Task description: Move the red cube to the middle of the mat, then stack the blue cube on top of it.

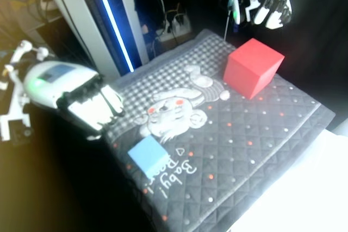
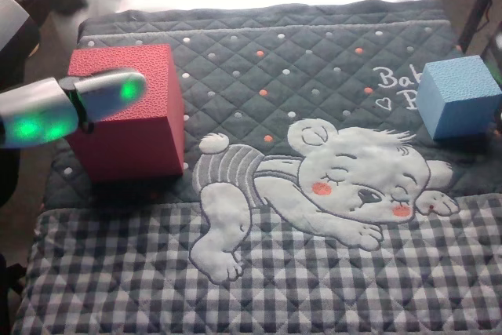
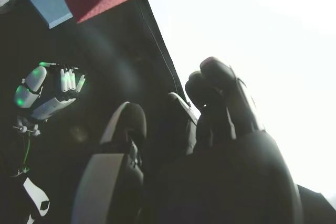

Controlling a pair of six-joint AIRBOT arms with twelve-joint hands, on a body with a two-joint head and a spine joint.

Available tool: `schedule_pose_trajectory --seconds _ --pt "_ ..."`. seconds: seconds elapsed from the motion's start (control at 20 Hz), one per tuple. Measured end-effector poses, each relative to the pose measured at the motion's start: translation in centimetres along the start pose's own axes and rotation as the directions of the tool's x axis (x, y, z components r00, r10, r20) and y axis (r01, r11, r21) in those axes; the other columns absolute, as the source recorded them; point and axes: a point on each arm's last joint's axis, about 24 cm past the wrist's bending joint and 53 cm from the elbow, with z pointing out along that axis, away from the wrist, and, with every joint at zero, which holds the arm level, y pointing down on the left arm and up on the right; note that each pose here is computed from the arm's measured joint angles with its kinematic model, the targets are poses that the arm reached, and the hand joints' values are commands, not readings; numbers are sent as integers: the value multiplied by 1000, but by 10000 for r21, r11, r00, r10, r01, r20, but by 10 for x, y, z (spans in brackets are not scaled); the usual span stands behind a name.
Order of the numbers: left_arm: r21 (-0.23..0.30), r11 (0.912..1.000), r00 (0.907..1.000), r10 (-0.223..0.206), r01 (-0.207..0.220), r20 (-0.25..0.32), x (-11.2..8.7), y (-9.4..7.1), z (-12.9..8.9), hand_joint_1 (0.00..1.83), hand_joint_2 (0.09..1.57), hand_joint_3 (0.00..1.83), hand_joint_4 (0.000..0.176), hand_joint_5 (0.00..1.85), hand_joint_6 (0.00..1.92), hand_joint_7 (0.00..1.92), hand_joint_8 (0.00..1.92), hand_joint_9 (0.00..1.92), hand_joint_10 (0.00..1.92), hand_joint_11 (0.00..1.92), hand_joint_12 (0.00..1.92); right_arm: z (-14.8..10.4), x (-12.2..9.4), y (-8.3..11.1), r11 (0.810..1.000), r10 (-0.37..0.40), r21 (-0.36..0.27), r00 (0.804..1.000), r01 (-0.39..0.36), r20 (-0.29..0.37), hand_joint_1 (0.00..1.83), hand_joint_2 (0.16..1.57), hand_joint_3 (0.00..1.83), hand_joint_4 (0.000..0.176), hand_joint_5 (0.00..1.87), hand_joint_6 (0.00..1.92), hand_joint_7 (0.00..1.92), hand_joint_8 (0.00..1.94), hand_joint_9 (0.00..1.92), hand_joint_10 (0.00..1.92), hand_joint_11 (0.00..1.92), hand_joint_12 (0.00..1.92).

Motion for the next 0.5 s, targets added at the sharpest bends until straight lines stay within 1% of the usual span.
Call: schedule_pose_trajectory --seconds 0.05,0.1,0.15,0.2,0.25,0.3,0.35,0.4,0.45,0.5 --pt "35 10000 10000 13 -13 -5 0 -1 0 362 1036 0 100 0 0 0 0 0 0 0 0 0 1 1 10000 16 -37 10000 -16 -7 579 1228 25 0 0 0 0 0 0 0 0 966" --pt "30 10000 10000 10 -10 -19 0 -1 0 356 1030 0 90 0 0 0 0 0 0 0 0 1 2 4 9999 -12 -138 10000 12 -12 575 1237 12 0 0 0 0 0 0 0 0 912" --pt "-6 10000 10000 13 -13 -69 2 0 0 323 1017 0 100 0 0 0 0 0 0 0 0 1 3 5 9999 21 -137 10000 -22 -30 571 1240 5 0 0 0 0 0 0 0 0 945" --pt "-57 10000 9999 13 -13 -149 4 1 0 332 1004 0 117 0 0 0 0 0 0 0 0 1 5 4 9999 69 -113 10000 -69 -51 564 1241 2 0 0 0 0 0 14 7 0 1109" --pt "-142 9999 9996 10 -14 -276 7 3 0 403 989 0 116 0 0 0 0 0 0 0 0 2 5 4 9999 71 -100 10000 -72 -64 564 1245 3 0 0 0 0 0 9 5 0 1143" --pt "-200 9998 9993 6 -13 -366 9 5 0 453 977 0 122 0 0 0 0 0 0 0 0 2 6 3 9999 73 -92 9999 -74 -85 549 1253 6 0 0 0 0 0 7 5 0 1158" --pt "-266 9996 9989 2 -14 -469 11 6 0 485 959 0 124 0 0 0 0 0 0 0 0 2 6 3 9999 78 -86 9999 -79 -104 532 1261 4 0 0 0 0 0 1 1 0 1084" --pt "-353 9993 9981 69 -91 -614 14 8 1 505 945 0 135 0 0 0 0 0 0 0 0 2 8 4 9999 95 -90 9999 -96 -129 525 1259 1 0 0 0 0 0 5 2 0 1069" --pt "-502 9985 9962 170 -213 -854 19 11 4 558 923 0 165 0 0 0 0 0 0 0 0 3 10 3 9999 94 -87 9998 -96 -182 524 1255 0 0 0 0 0 0 0 0 0 1014" --pt "-571 9981 9954 171 -225 -940 21 12 5 594 915 0 160 0 0 0 0 0 0 0 0 3 11 3 9999 96 -89 9998 -98 -196 523 1248 0 0 0 0 0 0 0 0 0 1001"
